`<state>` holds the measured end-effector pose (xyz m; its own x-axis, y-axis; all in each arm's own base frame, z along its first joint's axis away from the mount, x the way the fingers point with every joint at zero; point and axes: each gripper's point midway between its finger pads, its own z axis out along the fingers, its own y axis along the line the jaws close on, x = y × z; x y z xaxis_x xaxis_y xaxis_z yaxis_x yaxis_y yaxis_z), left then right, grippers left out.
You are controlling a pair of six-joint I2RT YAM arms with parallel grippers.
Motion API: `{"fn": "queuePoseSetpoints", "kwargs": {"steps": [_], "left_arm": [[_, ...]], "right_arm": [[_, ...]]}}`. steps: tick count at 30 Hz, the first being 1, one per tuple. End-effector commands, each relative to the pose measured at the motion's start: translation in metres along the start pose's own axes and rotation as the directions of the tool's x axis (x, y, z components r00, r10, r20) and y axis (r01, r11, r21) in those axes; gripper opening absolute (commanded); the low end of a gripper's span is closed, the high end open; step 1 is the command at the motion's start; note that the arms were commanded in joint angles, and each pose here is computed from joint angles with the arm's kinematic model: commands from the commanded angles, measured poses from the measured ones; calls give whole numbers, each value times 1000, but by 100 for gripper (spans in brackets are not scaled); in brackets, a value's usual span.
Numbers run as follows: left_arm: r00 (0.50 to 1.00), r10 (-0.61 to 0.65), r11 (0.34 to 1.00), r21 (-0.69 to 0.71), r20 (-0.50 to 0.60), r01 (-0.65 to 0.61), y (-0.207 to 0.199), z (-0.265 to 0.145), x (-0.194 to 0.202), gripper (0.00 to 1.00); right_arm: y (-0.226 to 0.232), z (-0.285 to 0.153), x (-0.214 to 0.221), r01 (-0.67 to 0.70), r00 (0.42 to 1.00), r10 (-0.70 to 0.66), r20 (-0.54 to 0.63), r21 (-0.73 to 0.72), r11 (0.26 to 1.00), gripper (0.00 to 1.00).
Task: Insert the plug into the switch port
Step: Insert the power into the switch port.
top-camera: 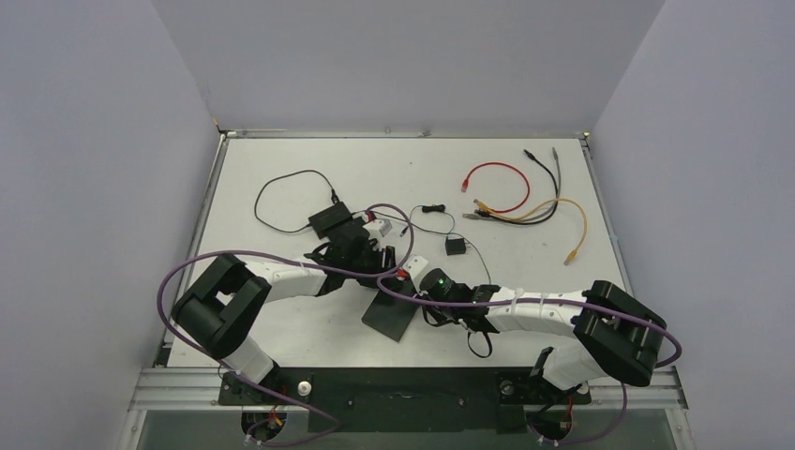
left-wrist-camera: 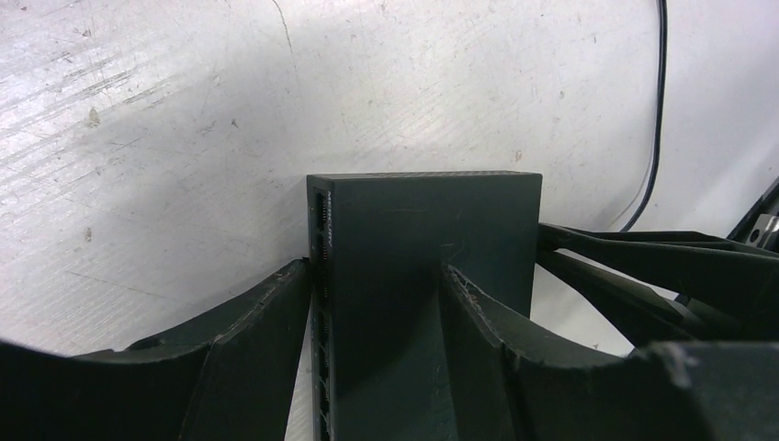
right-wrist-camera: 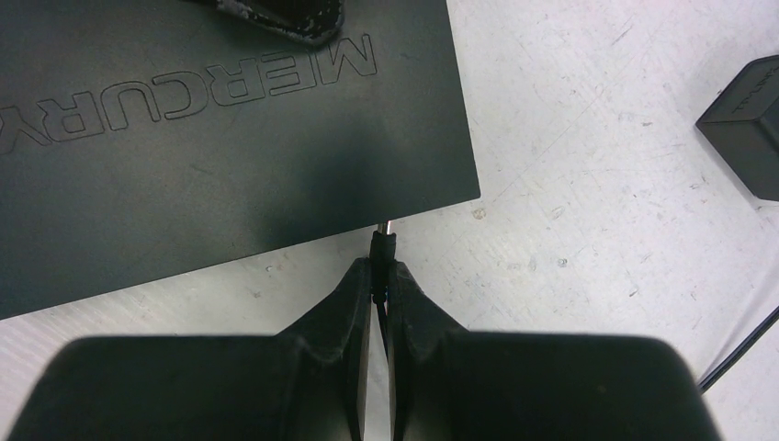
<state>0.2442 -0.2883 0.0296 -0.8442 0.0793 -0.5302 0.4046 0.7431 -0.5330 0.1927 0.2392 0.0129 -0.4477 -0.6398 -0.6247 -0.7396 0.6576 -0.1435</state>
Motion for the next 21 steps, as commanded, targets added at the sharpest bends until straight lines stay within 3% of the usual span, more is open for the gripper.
{"fn": "queuePoseSetpoints", "kwargs": {"steps": [1,7,21], "left_arm": [[993,20,1000,24,-116,-18,-13,-4,38,50],[991,24,1000,21,-135,-21,-11,-5,52,50],[986,74,994,88,-148,-62,-24,-13,69,48]], "right_arm": [[15,-6,-57,-61,979,70,193,-52,997,0],[10,-11,-69,-58,969,65,239,-35,998,0],[22,-11,-84,173,937,-137,321,-87,981,0]]}}
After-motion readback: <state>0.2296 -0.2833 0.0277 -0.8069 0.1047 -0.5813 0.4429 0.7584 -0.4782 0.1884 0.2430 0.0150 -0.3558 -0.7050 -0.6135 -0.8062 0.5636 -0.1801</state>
